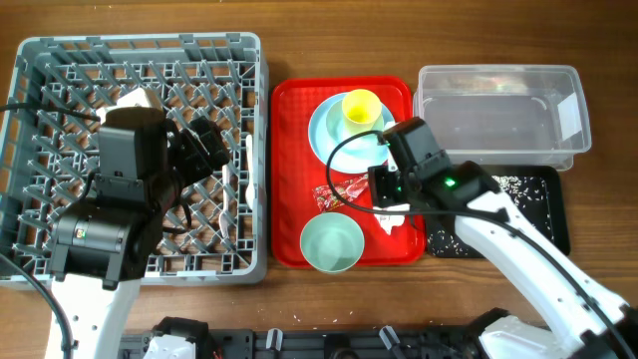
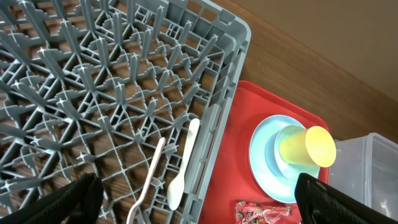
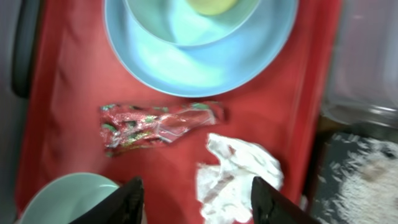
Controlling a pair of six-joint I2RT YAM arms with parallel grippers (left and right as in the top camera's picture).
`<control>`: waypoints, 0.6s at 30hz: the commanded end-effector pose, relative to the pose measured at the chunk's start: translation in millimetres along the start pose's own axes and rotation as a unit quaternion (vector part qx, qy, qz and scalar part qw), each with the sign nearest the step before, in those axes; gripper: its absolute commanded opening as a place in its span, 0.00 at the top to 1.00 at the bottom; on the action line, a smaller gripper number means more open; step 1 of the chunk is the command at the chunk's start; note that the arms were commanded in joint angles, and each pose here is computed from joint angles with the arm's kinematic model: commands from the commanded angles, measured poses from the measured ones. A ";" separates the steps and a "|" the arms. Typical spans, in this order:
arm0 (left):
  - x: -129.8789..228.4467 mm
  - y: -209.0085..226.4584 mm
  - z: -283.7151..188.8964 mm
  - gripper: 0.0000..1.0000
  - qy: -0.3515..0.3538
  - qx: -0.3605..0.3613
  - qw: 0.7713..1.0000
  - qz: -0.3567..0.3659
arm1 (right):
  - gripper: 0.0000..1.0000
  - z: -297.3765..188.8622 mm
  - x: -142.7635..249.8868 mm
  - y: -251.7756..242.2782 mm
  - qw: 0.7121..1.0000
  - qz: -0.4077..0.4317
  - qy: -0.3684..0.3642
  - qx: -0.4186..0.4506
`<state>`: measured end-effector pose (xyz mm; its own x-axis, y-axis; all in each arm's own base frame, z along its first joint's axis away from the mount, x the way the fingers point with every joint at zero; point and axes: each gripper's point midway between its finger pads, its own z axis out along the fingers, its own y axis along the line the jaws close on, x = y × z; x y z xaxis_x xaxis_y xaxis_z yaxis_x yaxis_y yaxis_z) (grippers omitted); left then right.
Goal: Sort waste into correct bins and load items into the dishwasher rack
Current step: 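Move the right gripper to the crumpled white tissue and grasp it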
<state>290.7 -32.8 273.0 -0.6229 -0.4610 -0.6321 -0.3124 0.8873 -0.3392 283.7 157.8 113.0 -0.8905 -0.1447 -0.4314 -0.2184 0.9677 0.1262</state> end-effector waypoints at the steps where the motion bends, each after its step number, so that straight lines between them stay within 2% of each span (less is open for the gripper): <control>1: -4.3 1.5 -1.9 0.00 -0.008 -0.002 1.000 -0.003 | 0.36 7.5 8.0 -32.3 0.996 -0.004 0.010 0.090; 4: -4.2 1.5 -1.8 0.00 -0.007 -0.002 1.000 -0.003 | 0.32 25.1 24.7 -38.0 0.994 -0.009 0.046 0.103; 9: -4.2 1.5 -1.8 0.00 -0.007 -0.002 1.000 -0.003 | 0.32 59.5 47.0 -43.9 0.987 -0.016 0.107 0.120; 13: -4.2 1.5 -1.8 0.00 -0.007 -0.002 1.000 -0.003 | 0.33 86.0 61.6 -35.4 0.985 -0.013 0.145 0.095; 16: -4.2 1.5 -1.8 0.00 -0.007 -0.002 1.000 -0.003 | 0.50 99.0 72.0 -25.3 0.983 -0.008 0.170 0.065; 18: -4.2 1.5 -1.8 0.00 -0.007 -0.002 1.000 -0.003 | 0.59 97.8 70.1 -22.5 0.984 -0.006 0.168 0.058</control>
<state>290.7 -32.8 273.0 -0.6229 -0.4610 -0.6321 -0.3124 0.8873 -0.3392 275.7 138.1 0.4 -0.9680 -0.1974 -0.1551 -0.1922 0.9802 -0.0479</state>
